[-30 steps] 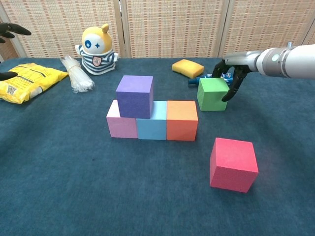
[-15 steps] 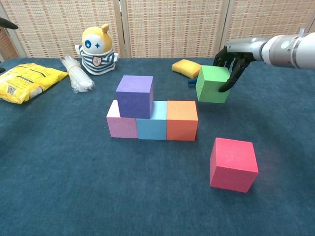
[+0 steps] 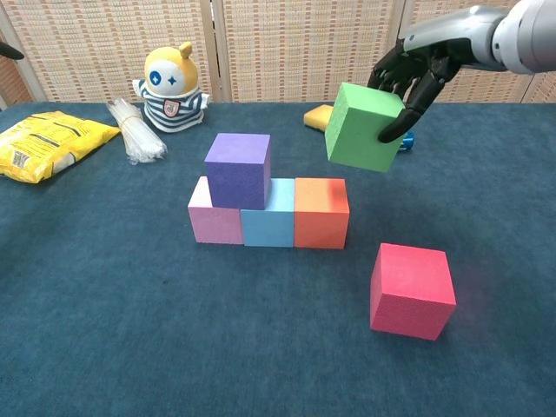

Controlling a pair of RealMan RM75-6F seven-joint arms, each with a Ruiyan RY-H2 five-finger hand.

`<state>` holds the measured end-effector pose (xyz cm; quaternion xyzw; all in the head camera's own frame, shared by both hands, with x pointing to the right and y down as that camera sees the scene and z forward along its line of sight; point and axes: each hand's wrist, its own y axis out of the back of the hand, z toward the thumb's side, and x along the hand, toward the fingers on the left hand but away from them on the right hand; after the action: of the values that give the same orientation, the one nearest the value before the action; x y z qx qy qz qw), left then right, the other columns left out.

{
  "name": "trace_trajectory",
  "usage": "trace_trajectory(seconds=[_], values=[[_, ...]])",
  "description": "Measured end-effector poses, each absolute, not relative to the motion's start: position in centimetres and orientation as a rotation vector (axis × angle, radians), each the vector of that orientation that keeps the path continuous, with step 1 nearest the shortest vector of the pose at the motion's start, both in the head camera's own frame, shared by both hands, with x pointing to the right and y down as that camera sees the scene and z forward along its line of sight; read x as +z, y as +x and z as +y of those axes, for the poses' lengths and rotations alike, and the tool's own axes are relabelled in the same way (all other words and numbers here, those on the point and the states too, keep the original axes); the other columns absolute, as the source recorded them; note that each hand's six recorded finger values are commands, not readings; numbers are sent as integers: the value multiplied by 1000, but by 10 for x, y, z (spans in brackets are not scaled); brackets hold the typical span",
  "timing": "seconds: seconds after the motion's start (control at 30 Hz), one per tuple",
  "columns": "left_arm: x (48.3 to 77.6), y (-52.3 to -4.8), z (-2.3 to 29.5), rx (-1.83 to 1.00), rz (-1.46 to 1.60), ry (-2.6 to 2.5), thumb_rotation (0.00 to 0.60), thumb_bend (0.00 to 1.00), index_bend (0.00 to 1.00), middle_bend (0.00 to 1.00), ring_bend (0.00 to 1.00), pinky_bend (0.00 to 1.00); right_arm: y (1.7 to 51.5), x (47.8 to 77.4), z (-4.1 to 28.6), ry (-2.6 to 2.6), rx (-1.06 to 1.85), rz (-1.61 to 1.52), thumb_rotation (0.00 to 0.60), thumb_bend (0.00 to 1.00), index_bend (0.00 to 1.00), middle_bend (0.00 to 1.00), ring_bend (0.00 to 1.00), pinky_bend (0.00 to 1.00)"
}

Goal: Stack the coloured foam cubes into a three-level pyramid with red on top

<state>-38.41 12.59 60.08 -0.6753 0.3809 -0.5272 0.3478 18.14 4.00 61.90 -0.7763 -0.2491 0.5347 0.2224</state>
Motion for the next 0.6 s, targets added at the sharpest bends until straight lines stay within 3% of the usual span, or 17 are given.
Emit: trace_trajectory(seconds=[0.6], values=[[605, -397, 136, -1353, 1023, -1800, 600, 336, 84, 15, 0, 103, 116, 638, 53, -2101, 1545, -607, 600, 221, 606, 486, 403, 386]])
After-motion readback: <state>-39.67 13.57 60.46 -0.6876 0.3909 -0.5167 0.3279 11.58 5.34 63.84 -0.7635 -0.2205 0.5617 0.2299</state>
